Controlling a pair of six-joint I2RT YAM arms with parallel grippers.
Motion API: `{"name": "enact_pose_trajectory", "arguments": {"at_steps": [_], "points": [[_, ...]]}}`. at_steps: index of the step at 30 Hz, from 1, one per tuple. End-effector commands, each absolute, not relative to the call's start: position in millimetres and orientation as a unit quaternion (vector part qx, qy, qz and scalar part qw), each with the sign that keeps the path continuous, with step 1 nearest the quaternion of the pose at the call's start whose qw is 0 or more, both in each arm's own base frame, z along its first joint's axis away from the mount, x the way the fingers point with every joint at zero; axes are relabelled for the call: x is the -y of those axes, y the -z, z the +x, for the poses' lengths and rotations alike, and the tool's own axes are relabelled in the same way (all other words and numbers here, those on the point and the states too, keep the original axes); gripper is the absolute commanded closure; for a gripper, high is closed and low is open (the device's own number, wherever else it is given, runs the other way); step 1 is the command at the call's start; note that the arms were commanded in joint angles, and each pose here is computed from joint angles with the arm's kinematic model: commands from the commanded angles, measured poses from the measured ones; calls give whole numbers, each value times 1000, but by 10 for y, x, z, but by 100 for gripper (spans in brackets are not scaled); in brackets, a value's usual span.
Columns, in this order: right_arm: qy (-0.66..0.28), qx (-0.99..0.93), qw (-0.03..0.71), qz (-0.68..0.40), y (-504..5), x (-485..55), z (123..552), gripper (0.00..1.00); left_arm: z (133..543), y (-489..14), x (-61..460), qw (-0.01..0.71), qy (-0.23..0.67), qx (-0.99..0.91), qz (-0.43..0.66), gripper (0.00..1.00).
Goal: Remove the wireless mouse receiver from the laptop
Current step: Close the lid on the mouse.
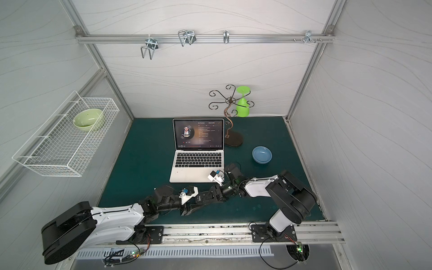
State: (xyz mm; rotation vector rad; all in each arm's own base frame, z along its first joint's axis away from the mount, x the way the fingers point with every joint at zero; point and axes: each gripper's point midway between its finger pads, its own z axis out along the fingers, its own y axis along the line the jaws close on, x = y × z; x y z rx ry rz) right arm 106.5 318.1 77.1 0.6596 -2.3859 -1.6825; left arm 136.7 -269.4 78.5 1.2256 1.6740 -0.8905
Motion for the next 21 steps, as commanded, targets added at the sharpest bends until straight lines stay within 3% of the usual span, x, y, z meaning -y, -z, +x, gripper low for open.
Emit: {"name": "enact_pose_trajectory", "arguments": {"at_steps": [1, 10, 17, 21], "points": [[559, 797, 62, 220, -826, -3187, 1088, 27, 1471, -1219, 2828, 490, 376, -623, 480, 100], [585, 782, 25, 212, -1194, -2985, 1172, 26, 1467, -1177, 2858, 479, 379, -627, 485, 100], [585, 782, 52, 208, -1046, -2963, 1101, 33, 1474, -1194, 2864, 479, 378, -626, 485, 100], [583, 782, 57, 212, -1005, -3017, 1092, 42, 1474, -1194, 2871, 479, 380, -626, 485, 100]]}}
